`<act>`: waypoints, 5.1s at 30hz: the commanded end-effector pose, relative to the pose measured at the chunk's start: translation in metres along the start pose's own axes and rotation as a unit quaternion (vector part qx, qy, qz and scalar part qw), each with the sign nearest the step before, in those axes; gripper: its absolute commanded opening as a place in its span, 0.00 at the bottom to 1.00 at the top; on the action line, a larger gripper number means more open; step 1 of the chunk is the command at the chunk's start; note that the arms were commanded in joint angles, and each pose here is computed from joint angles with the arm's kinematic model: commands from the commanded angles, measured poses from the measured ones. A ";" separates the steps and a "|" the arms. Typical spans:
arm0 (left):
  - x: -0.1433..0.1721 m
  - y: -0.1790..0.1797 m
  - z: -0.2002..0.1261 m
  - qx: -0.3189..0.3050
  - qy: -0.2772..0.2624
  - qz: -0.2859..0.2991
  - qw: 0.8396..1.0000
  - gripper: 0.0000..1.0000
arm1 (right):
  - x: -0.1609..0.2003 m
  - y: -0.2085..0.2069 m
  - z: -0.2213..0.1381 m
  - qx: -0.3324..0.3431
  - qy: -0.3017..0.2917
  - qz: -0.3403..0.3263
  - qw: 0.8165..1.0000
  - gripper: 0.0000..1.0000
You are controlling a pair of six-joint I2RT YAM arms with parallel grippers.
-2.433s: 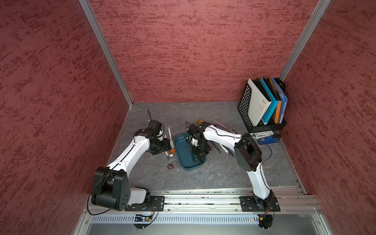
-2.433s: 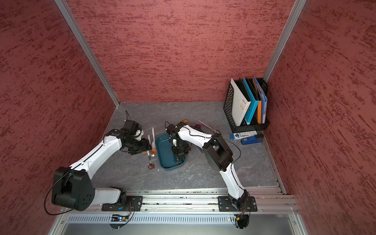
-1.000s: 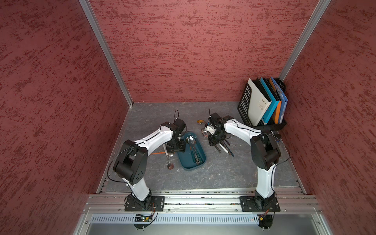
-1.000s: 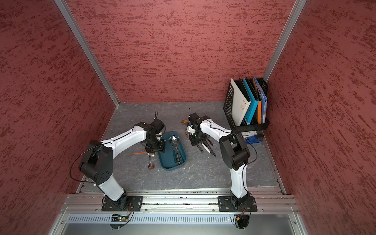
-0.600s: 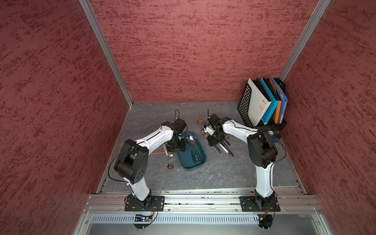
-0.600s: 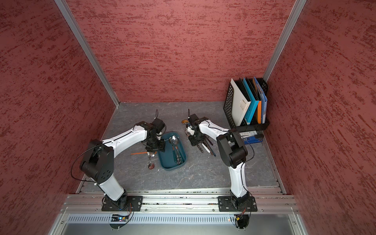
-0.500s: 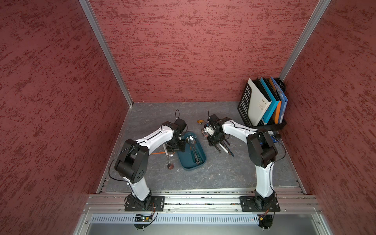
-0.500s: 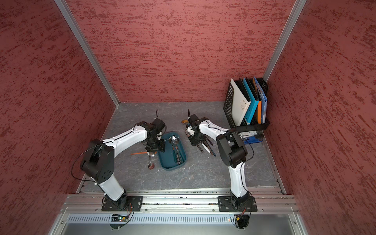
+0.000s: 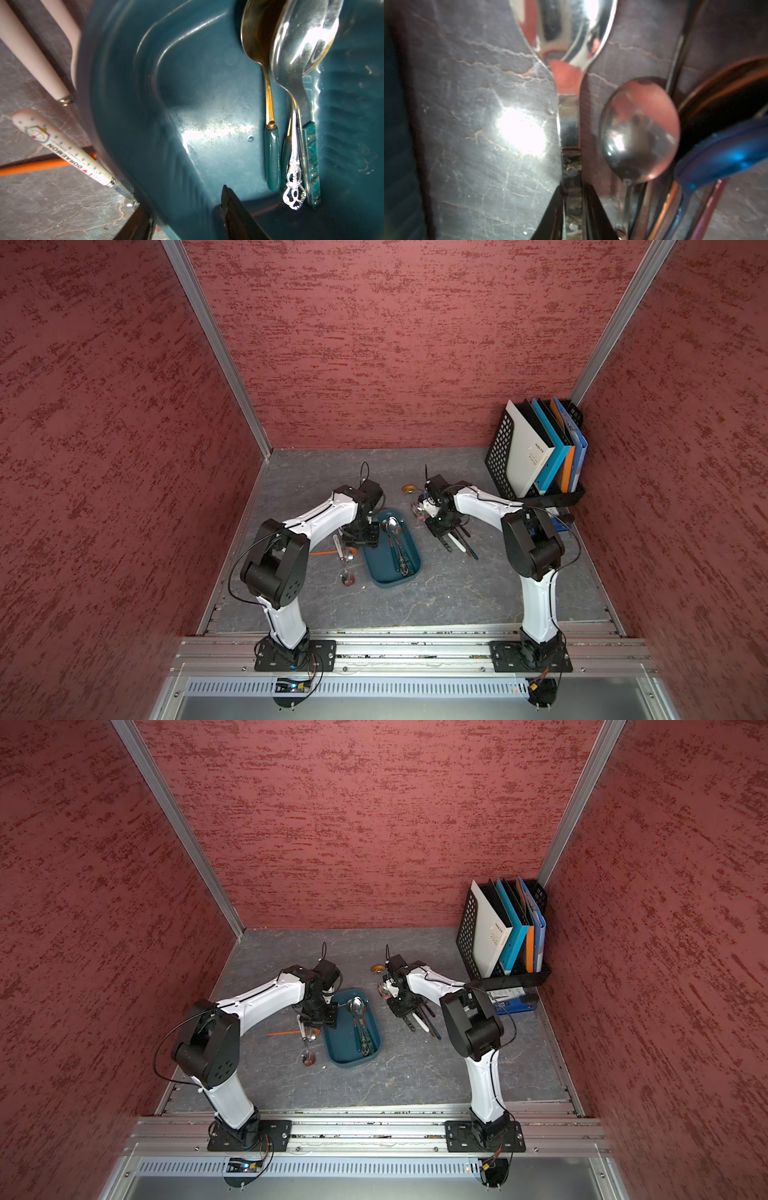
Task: Put the spoon into the storage box
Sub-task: Pick up the spoon from the center of the board, then place the spoon in the storage box, then pick up the spoon from the center of the board.
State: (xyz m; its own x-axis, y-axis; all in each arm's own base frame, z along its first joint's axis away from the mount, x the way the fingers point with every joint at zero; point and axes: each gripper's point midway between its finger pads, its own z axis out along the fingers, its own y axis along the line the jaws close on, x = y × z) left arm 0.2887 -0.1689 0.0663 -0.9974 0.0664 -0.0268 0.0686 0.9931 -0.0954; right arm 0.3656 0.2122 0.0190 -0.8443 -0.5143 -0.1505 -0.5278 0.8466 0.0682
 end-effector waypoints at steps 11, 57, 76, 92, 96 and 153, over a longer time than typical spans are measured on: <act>-0.016 -0.015 0.003 0.029 -0.012 0.006 1.000 0.52 | 0.009 0.001 0.000 -0.002 0.006 0.009 1.000 0.06; 0.018 0.045 -0.056 0.141 -0.121 -0.096 0.978 0.69 | 0.002 0.122 -0.089 -0.060 -0.008 0.075 0.995 0.02; 0.025 0.050 -0.048 0.140 -0.115 -0.088 0.980 0.70 | -0.002 0.126 -0.053 -0.056 0.038 0.113 0.991 0.02; 0.025 0.051 -0.044 0.137 -0.108 -0.090 0.980 0.69 | 0.012 0.124 -0.030 -0.047 0.082 0.126 0.987 0.04; 0.025 0.051 -0.043 0.136 -0.104 -0.092 0.981 0.70 | 0.015 0.123 -0.022 -0.045 0.092 0.127 0.987 0.05; -0.006 -0.016 -0.003 0.034 0.002 -0.021 0.999 0.70 | 0.019 -0.017 -0.040 0.022 0.009 0.018 1.000 0.44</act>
State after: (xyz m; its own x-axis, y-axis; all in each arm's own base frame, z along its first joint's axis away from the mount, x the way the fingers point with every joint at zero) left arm 0.2906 -0.1831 0.0684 -0.9995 0.0267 -0.0179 0.0294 0.9839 -0.1765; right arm 0.3484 0.1864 0.0653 -0.8708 -0.4756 -0.1246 -0.4842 0.8735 0.0499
